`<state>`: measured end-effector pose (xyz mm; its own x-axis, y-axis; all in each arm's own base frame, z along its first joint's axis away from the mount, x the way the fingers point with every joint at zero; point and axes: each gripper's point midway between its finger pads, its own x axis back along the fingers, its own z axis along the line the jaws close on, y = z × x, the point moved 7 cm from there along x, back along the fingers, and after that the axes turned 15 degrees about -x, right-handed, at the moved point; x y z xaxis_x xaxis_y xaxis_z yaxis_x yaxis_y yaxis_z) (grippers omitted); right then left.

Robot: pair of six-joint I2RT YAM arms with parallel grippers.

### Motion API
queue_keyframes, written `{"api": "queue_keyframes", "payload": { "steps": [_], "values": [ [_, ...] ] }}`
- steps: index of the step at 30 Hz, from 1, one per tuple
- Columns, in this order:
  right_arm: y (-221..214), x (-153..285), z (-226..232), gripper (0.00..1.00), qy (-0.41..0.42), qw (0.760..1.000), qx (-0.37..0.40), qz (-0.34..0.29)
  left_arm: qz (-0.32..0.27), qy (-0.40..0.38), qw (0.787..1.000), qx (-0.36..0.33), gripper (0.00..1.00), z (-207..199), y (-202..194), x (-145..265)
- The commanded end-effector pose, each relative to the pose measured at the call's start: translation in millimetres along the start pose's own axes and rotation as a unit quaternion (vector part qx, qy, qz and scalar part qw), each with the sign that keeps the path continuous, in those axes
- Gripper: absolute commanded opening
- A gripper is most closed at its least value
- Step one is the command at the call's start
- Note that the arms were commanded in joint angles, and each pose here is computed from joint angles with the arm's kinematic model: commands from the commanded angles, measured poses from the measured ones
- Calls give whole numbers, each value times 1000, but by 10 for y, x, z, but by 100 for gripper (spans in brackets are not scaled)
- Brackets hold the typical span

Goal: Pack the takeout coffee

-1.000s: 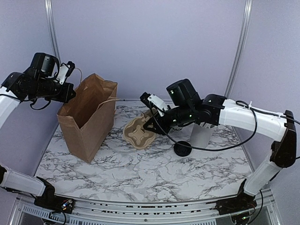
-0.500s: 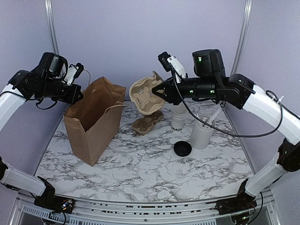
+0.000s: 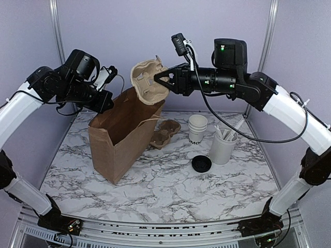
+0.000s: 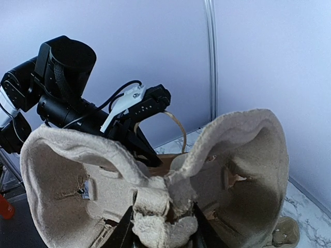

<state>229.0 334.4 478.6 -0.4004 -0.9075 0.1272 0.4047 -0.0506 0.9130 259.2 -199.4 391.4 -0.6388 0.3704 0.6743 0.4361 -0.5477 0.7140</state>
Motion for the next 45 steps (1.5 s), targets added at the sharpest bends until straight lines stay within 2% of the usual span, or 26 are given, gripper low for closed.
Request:
{"api": "queue_keyframes", "payload": {
  "steps": [1,9,18,31,45],
  "values": [
    [108,-88,174,31,78,996,-24,-19,4,2,1000,5,0,-137,96,49],
    [-77,-213,193,31,112,992,-50,10,-7,-19,1000,-10,0,-431,269,93],
    [-560,-276,33,31,103,988,-84,73,-14,-58,998,10,0,-535,312,139],
    [-710,-154,-107,30,11,986,-68,155,-34,-151,987,36,0,-812,280,172],
    [-885,17,-157,29,-83,966,-50,241,-38,-193,978,63,0,-1033,164,55]
  ]
}}
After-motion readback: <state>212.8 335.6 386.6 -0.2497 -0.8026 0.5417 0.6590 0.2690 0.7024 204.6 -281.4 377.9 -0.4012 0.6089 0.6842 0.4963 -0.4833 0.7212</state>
